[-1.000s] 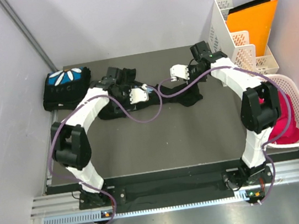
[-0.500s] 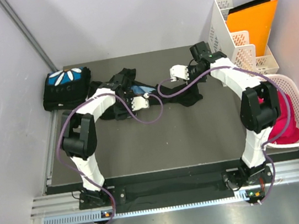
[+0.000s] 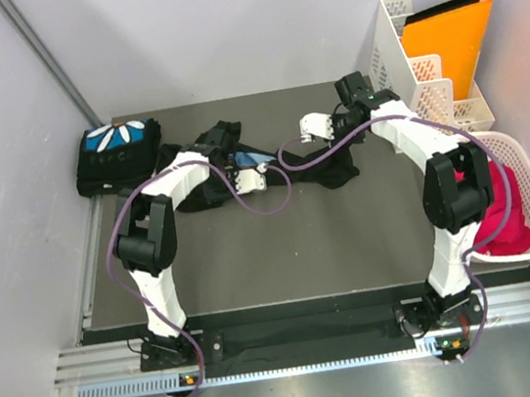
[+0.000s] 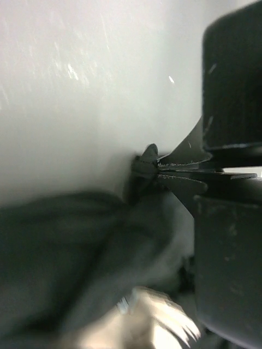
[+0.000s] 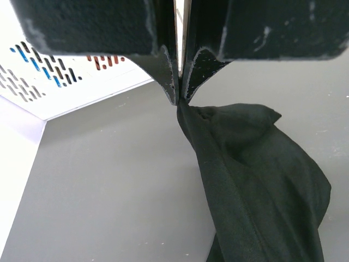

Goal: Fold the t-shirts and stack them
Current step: Flatten the tshirt out

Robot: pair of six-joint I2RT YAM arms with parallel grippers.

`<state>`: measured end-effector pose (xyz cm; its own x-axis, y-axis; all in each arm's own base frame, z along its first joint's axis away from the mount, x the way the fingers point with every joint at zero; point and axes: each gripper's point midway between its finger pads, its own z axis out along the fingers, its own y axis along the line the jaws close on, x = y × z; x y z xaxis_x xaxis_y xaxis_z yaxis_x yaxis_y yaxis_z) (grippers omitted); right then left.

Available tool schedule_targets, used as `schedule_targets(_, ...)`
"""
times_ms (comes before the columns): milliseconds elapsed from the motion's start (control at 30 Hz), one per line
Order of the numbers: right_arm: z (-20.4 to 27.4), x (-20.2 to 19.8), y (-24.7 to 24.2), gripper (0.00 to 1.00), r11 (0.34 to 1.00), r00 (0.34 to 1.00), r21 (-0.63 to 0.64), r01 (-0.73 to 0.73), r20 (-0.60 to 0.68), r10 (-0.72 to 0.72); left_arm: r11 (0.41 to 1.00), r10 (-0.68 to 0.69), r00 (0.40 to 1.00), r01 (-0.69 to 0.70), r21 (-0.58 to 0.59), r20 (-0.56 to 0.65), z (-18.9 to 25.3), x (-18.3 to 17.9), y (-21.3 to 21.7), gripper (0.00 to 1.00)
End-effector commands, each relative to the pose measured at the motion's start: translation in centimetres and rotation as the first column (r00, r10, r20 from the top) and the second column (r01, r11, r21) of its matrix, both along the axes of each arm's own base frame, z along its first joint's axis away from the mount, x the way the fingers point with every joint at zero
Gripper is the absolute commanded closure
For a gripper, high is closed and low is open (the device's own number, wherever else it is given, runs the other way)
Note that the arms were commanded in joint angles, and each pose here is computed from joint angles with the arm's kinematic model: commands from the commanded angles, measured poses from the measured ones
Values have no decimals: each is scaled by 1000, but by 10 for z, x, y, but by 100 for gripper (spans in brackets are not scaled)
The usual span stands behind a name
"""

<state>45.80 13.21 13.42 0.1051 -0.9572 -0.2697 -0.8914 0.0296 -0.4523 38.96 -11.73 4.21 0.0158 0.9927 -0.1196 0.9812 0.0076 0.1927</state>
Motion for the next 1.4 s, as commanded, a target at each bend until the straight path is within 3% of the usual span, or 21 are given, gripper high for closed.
schedule_targets(0, 15, 16, 2, 100, 1000, 998, -9, 2, 59, -2, 999, -8, 983, 14, -32, 186, 75, 28, -6, 100)
schedule_targets(167, 19, 28, -5, 100, 999, 994, -27, 36, 103, -33, 999, 11, 867, 6, -33, 497, 174, 57, 3, 100)
schedule_targets(200, 19, 30, -7, 100, 999, 993, -30, 42, 109, -39, 999, 12, 814, 15, -42, 581, 204, 60, 5, 100)
schedule_targets(300, 30, 42, -14, 100, 996, 985, -43, 73, 160, -65, 999, -33, 713, 16, 32, 701, 234, 64, 19, 100)
schedule_targets(500, 64, 67, -39, 100, 985, 948, -35, 171, 276, -155, 994, 29, 562, -100, 33, 827, 277, 76, 53, 100)
schedule_targets(533, 71, 70, -44, 100, 982, 941, -30, 184, 295, -167, 991, 52, 500, -133, 17, 864, 291, 82, 64, 100)
schedule_targets(600, 85, 78, -55, 100, 974, 915, -21, 224, 348, -203, 986, 59, 450, -167, 19, 891, 294, 84, 78, 100)
schedule_targets(667, 106, 85, -65, 100, 965, 876, 4, 264, 417, -241, 975, 74, 359, -220, 7, 930, 312, 88, 99, 100)
schedule_targets(833, 164, 93, -95, 100, 929, 752, 96, 356, 561, -346, 937, 148, 236, -345, -60, 960, 323, 95, 150, 100)
schedule_targets(967, 195, 94, -112, 100, 904, 667, 166, 394, 625, -406, 930, 142, 235, -364, -48, 962, 319, 96, 159, 100)
schedule_targets(1200, 197, 87, -111, 100, 911, 677, 169, 377, 621, -396, 958, 166, 287, -275, -85, 943, 322, 95, 118, 100)
schedule_targets(1233, 195, 85, -110, 100, 913, 687, 167, 371, 613, -391, 968, 175, 336, -231, -99, 926, 313, 92, 101, 100)
schedule_targets(1300, 191, 81, -106, 100, 922, 708, 159, 353, 598, -374, 978, 174, 378, -177, -114, 909, 309, 83, 86, 100)
schedule_targets(1367, 183, 77, -101, 100, 938, 744, 133, 319, 578, -335, 988, 151, 485, -76, -131, 861, 289, 70, 62, 100)
